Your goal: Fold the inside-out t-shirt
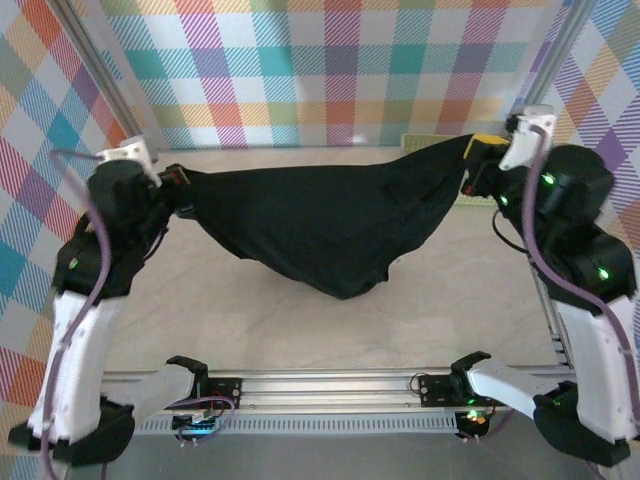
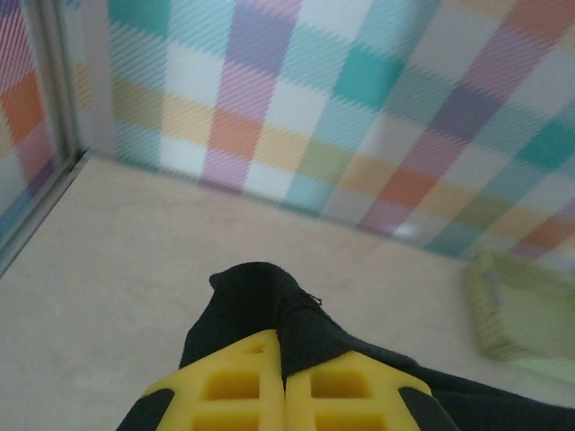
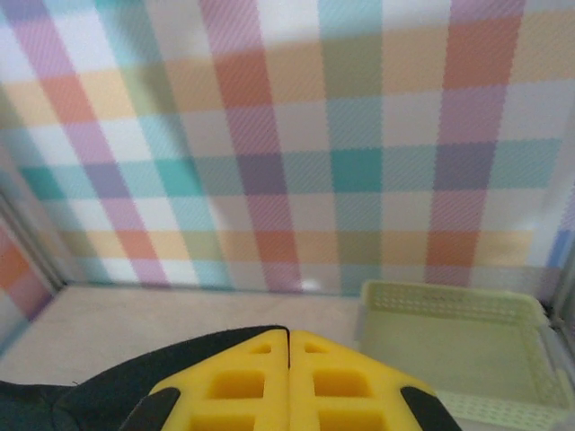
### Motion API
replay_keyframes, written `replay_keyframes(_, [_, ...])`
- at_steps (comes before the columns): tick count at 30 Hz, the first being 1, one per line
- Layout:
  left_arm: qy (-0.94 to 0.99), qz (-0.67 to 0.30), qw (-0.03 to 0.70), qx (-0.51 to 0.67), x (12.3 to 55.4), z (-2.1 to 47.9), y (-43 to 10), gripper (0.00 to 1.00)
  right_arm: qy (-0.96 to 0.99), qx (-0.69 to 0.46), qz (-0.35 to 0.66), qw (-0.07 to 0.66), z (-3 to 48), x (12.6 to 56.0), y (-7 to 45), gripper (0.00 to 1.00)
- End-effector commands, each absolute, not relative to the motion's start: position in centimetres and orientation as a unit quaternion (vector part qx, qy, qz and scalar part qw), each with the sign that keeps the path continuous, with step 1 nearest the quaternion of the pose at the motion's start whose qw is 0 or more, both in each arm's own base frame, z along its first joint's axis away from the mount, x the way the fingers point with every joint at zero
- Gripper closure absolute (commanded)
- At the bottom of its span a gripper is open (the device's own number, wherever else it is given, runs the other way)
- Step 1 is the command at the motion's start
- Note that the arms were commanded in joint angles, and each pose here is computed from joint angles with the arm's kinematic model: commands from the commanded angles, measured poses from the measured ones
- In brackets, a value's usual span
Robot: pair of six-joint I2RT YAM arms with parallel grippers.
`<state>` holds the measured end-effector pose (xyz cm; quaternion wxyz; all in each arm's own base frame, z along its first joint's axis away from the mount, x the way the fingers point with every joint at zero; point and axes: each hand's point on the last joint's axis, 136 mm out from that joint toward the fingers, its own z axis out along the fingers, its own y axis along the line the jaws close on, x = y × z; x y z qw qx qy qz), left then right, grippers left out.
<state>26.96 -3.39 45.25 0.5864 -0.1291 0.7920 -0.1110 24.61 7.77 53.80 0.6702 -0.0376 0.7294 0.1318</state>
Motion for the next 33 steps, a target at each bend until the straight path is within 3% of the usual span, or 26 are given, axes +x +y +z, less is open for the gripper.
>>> replay_keyframes(1, [0.721, -0.186, 0.659, -0.111, 23.6, 50.6, -3.9, 1.00, 0.637, -0.049, 0.225, 0.736, 59.9, 18.5, 7.4, 1.00])
replay_keyframes(7, [0.652, -0.272, 0.704, -0.076, 18.4, 54.9, -4.8, 1.00, 0.578, -0.106, 0.313, 0.746, 62.9, 12.8, 8.6, 1.00])
replay_keyframes(10, [0.643, -0.281, 0.709, -0.077, 18.2, 55.8, -4.8, 1.00, 0.583, -0.085, 0.296, 0.752, 63.0, 14.1, 8.1, 1.00])
replay_keyframes(14, [0.691, -0.238, 0.676, -0.099, 22.6, 53.4, -4.9, 1.00, 0.632, -0.059, 0.232, 0.737, 61.1, 20.2, 8.6, 1.00])
replay_keyframes(18, [0.774, -0.174, 0.597, -0.117, 29.2, 47.5, -5.6, 1.00, 0.687, -0.048, 0.173, 0.704, 57.1, 27.5, 10.2, 1.00])
replay_keyframes(27, [0.899, 0.032, 0.398, -0.180, 41.4, 28.8, -3.9, 0.94, 0.819, -0.067, 0.134, 0.553, 40.4, 43.7, 16.5, 1.00])
replay_keyframes(28, [0.905, 0.050, 0.379, -0.185, 42.7, 27.1, -3.5, 0.84, 0.836, -0.066, 0.133, 0.529, 38.0, 45.6, 17.0, 0.98])
replay_keyframes(31, [0.924, 0.090, 0.311, -0.203, 45.5, 23.3, -2.0, 0.43, 0.878, -0.047, 0.085, 0.469, 32.7, 50.6, 16.4, 0.51])
replay_keyframes(33, [0.932, 0.116, 0.272, -0.208, 45.8, 22.0, -1.2, 0.28, 0.898, -0.036, 0.058, 0.435, 30.8, 51.9, 15.7, 0.34])
